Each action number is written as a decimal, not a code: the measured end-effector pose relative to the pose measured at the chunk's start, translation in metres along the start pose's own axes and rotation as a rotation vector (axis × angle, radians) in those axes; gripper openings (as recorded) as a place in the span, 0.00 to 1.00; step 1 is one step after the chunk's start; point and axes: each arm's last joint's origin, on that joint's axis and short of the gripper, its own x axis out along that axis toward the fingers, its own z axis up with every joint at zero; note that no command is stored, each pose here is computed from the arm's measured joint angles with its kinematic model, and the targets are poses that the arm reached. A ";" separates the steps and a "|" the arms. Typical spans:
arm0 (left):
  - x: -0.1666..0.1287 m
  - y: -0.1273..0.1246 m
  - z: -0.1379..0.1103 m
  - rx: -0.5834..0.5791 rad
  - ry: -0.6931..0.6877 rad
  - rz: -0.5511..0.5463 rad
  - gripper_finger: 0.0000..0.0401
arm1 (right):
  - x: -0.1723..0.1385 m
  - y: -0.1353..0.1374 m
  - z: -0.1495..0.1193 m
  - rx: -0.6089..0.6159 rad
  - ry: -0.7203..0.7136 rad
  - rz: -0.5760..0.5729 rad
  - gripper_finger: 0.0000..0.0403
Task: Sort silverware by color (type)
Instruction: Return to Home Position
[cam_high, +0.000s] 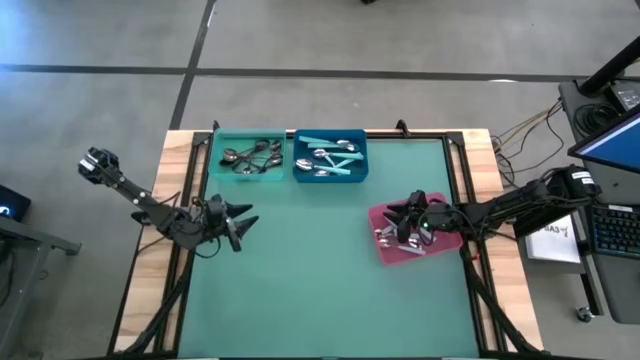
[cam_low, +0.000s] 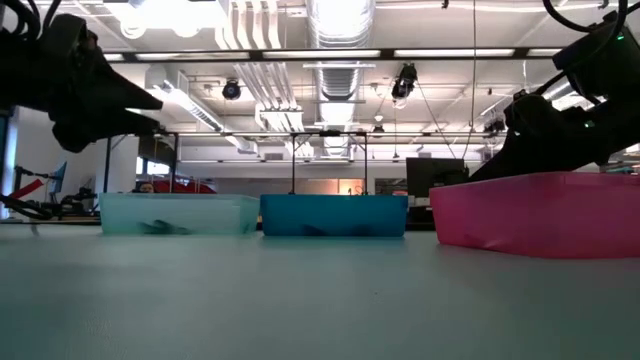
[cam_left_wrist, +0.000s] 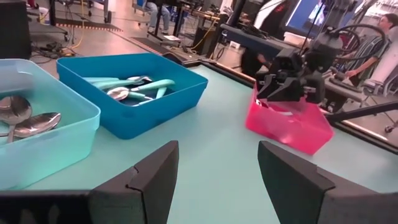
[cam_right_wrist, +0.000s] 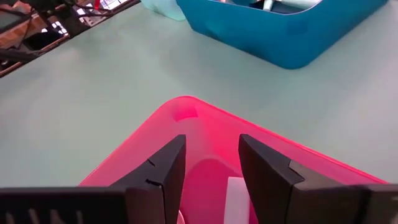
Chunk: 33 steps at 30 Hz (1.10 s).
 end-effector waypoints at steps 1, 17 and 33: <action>0.000 -0.001 0.001 -0.003 -0.001 -0.001 0.51 | 0.000 0.000 0.000 0.000 0.000 0.000 0.35; -0.012 0.009 0.025 -0.228 -0.104 -0.073 0.51 | -0.012 -0.002 0.006 0.031 -0.063 0.047 0.35; -0.022 0.029 0.029 -0.409 -0.188 -0.123 0.51 | -0.036 -0.014 0.006 0.010 -0.020 0.025 0.35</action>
